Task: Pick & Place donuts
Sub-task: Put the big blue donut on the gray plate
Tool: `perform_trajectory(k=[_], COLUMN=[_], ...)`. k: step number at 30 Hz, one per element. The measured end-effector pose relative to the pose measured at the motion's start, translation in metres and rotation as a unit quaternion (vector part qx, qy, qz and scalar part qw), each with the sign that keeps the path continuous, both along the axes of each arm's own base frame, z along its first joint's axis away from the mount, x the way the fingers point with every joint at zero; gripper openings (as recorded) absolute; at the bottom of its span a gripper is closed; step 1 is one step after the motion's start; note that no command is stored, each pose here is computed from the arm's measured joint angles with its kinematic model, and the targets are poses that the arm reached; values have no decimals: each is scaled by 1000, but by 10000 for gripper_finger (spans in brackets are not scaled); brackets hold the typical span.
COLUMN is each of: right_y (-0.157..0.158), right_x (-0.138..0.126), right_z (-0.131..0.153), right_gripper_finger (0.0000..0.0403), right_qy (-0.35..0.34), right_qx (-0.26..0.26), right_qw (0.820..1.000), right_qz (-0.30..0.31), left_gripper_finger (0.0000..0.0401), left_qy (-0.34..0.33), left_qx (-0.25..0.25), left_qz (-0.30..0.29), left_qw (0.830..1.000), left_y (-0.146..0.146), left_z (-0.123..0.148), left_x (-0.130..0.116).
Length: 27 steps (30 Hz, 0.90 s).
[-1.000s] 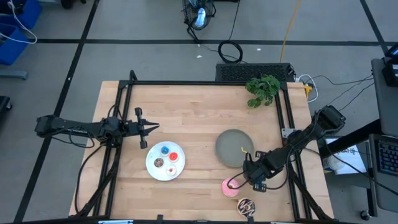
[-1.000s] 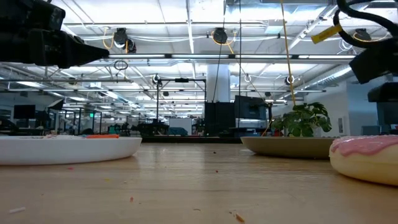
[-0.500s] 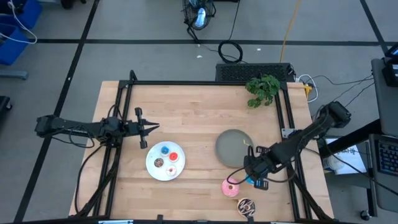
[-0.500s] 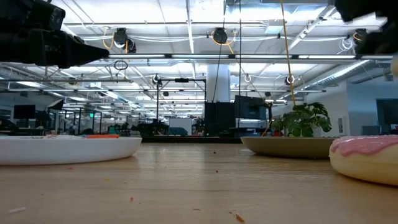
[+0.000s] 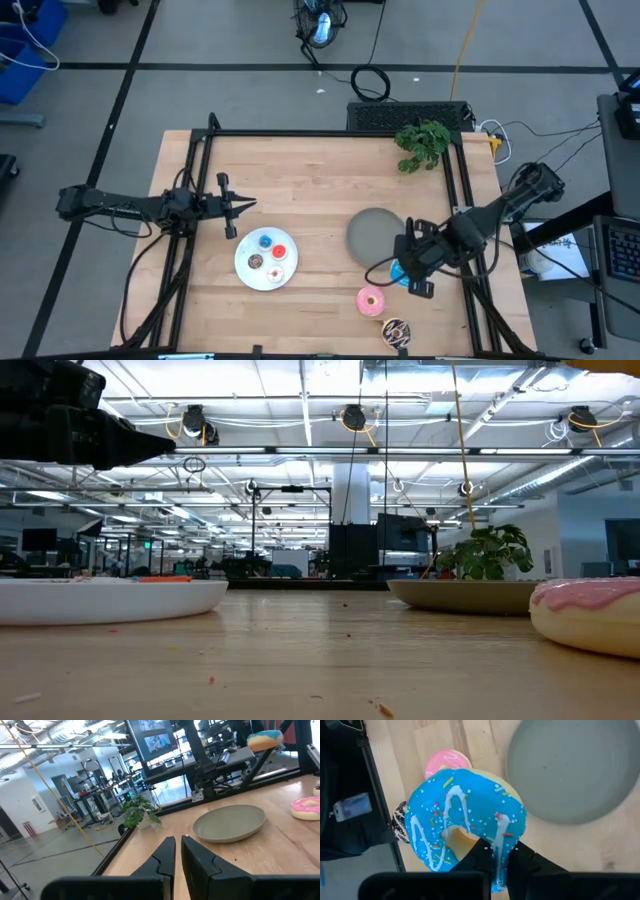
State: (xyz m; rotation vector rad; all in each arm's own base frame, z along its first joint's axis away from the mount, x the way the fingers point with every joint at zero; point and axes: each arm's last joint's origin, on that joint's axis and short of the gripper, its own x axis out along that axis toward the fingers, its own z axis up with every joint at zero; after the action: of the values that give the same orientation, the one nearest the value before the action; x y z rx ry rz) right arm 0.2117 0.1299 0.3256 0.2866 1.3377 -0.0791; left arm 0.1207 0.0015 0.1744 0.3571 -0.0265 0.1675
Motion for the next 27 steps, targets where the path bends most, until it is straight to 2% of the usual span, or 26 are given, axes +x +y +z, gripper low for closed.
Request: perform_trajectory(k=[10, 14, 21, 27], right_y=[-7, -18, -56, -97], right_x=[5, 12, 29, 38], right_z=[-2, -4, -5, -4], right_gripper_finger=[17, 17, 18, 18], right_qy=[10, 26, 31, 21], right_qx=[-2, 20, 40, 31], right_qw=[1000, 998, 997, 996], right_qz=[-7, -46, -55, -75], left_gripper_finger=[37, 37, 37, 37], left_qy=[1, 1, 1, 2], left_qx=[-5, -4, -4, 0], left_qz=[0, 0, 0, 0], left_qw=[1000, 1000, 1000, 1000], left_y=[0, 0, 0, 0], left_z=[0, 0, 0, 0], left_x=[0, 0, 0, 0])
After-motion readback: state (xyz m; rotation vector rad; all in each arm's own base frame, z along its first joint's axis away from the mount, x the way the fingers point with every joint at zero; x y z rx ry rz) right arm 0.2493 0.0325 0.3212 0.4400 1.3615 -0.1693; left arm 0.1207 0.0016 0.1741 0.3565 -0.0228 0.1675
